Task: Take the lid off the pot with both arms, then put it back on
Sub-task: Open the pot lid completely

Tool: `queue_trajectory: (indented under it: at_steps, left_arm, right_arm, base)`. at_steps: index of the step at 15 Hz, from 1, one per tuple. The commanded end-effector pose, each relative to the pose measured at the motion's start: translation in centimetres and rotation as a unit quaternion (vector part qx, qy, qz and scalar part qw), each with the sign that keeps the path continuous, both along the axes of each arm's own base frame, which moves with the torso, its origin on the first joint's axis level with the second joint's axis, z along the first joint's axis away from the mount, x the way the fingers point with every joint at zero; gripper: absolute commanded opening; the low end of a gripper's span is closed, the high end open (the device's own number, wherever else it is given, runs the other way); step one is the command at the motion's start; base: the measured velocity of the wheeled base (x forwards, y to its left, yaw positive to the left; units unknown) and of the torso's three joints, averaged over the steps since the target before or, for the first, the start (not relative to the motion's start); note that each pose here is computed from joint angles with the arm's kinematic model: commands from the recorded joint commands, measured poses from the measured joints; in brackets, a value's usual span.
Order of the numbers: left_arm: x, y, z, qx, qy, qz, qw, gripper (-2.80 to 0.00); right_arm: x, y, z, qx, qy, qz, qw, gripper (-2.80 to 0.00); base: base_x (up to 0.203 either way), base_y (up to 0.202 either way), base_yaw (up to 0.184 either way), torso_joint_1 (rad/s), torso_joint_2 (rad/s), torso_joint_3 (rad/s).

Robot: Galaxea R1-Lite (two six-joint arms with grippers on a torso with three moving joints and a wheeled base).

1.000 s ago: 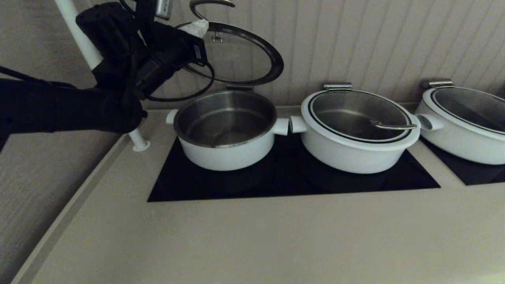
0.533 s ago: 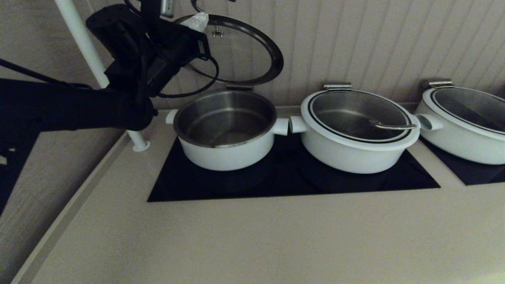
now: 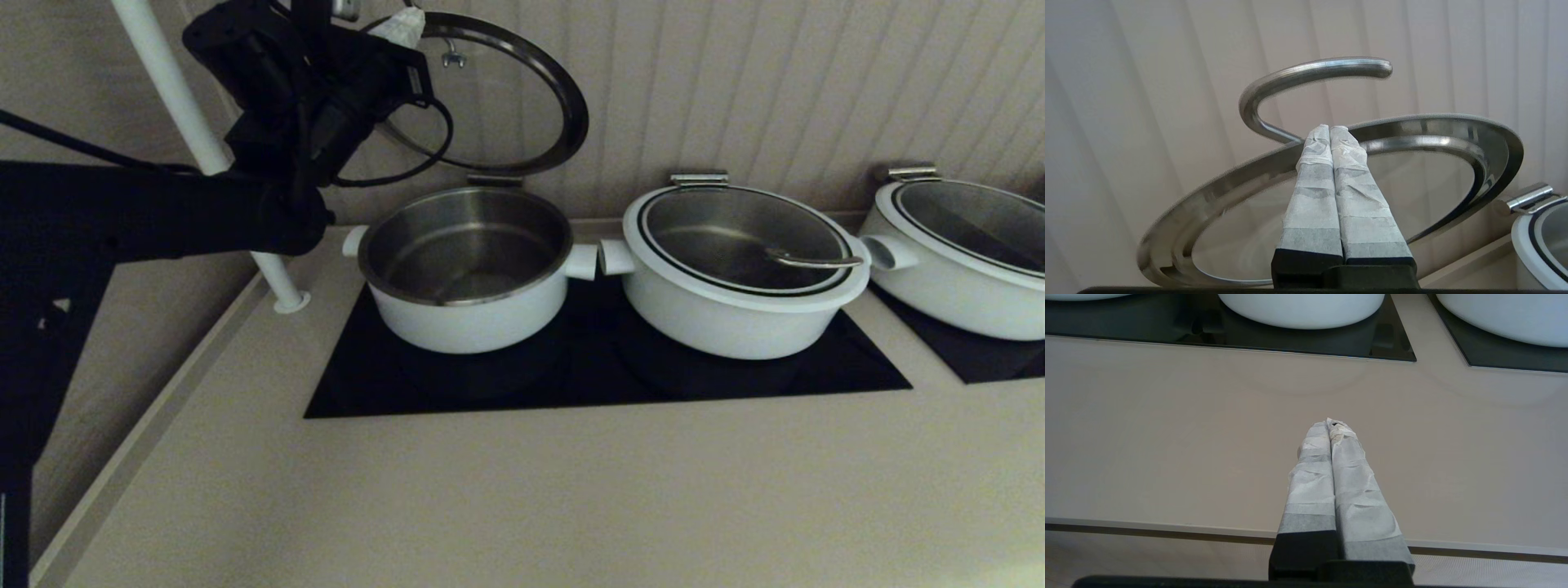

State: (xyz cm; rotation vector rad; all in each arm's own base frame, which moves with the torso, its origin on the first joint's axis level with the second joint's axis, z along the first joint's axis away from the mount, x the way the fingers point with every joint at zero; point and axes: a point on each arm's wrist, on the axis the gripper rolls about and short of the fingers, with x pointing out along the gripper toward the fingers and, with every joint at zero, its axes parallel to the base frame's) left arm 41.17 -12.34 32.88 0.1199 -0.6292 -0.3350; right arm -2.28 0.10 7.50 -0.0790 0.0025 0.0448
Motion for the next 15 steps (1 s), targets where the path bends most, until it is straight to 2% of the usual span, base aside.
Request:
queue_trajectory:
  at_steps: [1, 4, 12, 15]
  left_arm:
    - [-1.4, 0.4, 1.7, -0.005, -0.019, 0.000, 0.9998, -2.80]
    - [-2.9, 0.9, 3.4, -0.006, -0.023, 0.001, 0.9997, -2.80]
    - [-6.2, 2.4, 3.0, 0.008, 0.019, 0.009, 0.9997, -2.80]
    - [-7.3, 2.8, 3.7, 0.021, 0.059, 0.008, 0.9980, -2.80]
  right_arm:
    - [0.0, 0.0, 0.0, 0.000, 0.001, 0.000, 1.000, -2.80]
    - [0.0, 0.0, 0.0, 0.000, 0.002, 0.000, 1.000, -2.80]
    - [0.0, 0.0, 0.0, 0.000, 0.001, 0.000, 1.000, -2.80]
    - [0.0, 0.0, 0.0, 0.000, 0.001, 0.000, 1.000, -2.80]
  base:
    - [0.000, 0.000, 0.000, 0.000, 0.00, 0.000]
    - [0.000, 0.000, 0.000, 0.000, 0.00, 0.000]
    - [0.000, 0.000, 0.000, 0.000, 0.00, 0.000]
    - [0.000, 0.000, 0.000, 0.000, 0.00, 0.000]
